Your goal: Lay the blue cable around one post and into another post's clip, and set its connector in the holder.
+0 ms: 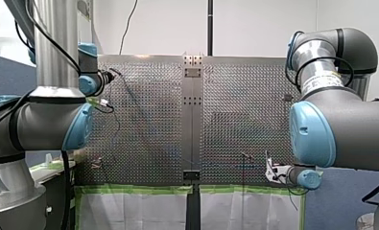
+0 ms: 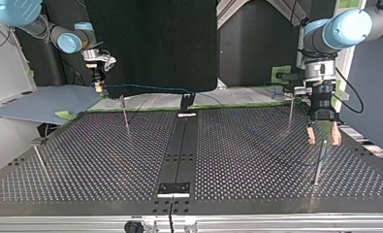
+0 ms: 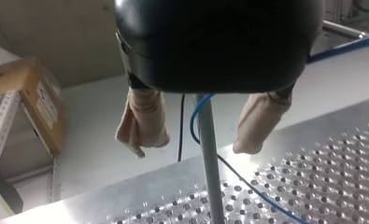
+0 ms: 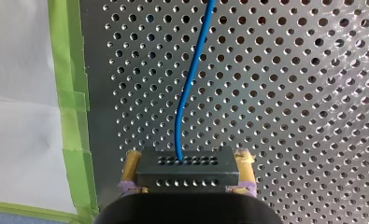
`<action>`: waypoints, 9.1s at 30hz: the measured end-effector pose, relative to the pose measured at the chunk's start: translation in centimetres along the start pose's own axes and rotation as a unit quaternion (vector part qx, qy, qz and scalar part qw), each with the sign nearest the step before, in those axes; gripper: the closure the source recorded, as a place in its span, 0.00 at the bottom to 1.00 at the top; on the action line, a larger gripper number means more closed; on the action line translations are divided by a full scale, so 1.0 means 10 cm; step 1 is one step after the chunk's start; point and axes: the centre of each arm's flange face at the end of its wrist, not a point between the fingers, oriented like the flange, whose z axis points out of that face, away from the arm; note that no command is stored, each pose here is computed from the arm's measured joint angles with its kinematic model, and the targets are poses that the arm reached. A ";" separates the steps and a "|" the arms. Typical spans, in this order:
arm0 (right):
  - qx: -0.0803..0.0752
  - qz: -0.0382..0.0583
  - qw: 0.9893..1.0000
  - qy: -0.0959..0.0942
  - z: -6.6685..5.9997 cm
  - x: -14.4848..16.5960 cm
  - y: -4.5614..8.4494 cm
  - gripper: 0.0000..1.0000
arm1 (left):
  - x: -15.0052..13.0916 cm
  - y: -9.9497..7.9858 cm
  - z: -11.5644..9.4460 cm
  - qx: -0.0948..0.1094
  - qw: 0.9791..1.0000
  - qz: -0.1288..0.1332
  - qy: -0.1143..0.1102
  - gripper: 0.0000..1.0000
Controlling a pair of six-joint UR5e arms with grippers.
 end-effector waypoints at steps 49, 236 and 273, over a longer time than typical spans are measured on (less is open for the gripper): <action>0.003 0.004 1.000 0.005 0.02 0.01 -0.04 1.00 | -0.34 0.35 0.34 -0.087 0.989 0.104 -0.064 0.00; 0.003 0.001 1.000 0.004 0.02 0.01 -0.06 1.00 | -0.31 -0.38 0.52 -0.265 0.943 0.200 -0.007 0.00; 0.003 0.002 1.000 0.004 0.02 0.01 -0.06 1.00 | -0.34 -1.04 0.03 -0.228 0.948 0.219 -0.018 0.00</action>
